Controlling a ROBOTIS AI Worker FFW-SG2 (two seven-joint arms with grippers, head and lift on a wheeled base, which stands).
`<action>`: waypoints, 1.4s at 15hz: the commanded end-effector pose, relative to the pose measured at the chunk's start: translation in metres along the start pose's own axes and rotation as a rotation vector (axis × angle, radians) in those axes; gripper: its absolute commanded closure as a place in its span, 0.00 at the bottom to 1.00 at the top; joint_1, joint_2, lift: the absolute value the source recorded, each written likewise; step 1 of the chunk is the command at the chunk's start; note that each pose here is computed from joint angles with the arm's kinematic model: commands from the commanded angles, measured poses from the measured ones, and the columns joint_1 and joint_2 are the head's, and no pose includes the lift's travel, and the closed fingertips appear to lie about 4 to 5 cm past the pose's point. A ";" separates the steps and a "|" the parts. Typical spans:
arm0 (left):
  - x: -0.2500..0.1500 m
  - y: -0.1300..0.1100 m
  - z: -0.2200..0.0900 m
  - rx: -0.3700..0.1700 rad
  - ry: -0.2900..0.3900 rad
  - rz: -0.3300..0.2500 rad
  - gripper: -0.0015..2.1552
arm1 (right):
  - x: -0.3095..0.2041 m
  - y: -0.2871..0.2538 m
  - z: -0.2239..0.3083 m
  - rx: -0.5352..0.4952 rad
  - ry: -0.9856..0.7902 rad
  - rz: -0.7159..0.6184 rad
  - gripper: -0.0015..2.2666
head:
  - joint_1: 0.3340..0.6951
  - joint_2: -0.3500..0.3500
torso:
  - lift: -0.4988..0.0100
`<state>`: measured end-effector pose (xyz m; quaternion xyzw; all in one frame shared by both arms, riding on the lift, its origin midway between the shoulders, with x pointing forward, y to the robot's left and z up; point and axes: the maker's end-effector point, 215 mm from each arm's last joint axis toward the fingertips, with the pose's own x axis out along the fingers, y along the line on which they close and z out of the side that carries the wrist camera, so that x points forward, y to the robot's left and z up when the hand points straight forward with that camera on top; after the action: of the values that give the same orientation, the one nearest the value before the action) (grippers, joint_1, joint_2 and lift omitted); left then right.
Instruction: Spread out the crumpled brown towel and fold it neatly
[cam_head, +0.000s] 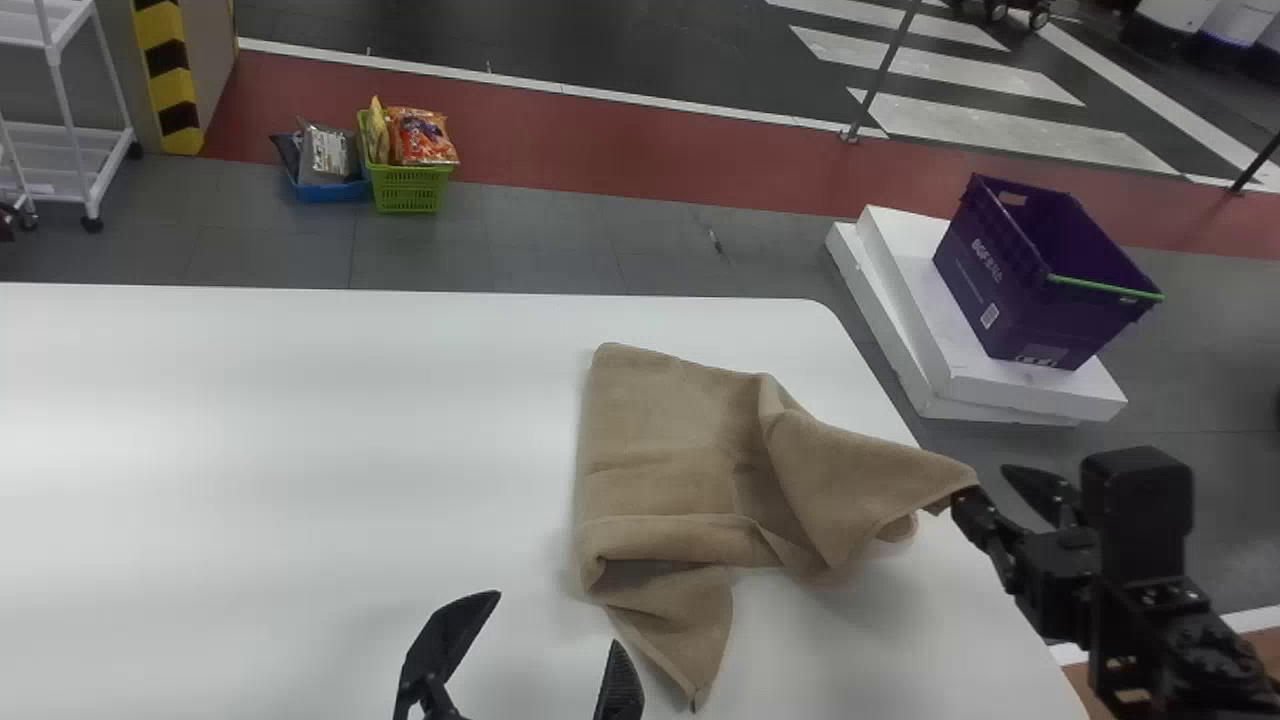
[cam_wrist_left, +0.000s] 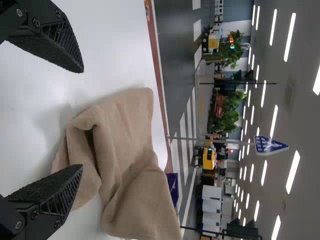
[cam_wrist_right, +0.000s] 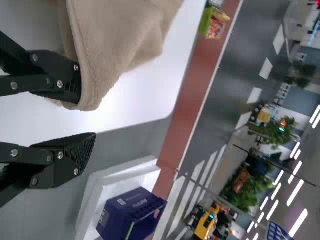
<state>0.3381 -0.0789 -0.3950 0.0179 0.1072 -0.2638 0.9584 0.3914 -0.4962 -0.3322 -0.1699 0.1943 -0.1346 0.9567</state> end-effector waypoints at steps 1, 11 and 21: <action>0.000 0.003 0.000 -0.001 0.000 0.005 0.07 | 0.003 -0.022 0.017 0.080 -0.045 -0.087 0.02 | 1.00 0.00 | 0.73; 0.001 0.018 -0.006 0.006 0.011 0.026 0.07 | 0.038 -0.108 -0.035 0.483 0.137 -0.326 0.05 | 1.00 0.00 | 0.73; 0.009 0.018 -0.008 0.009 0.018 0.009 0.07 | -0.002 0.006 0.101 0.115 -0.362 0.360 0.05 | 1.00 0.00 | 0.73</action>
<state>0.3535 -0.0684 -0.4045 0.0244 0.1140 -0.2600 0.9585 0.4320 -0.4658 -0.2668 -0.0701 0.0716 0.0561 0.9934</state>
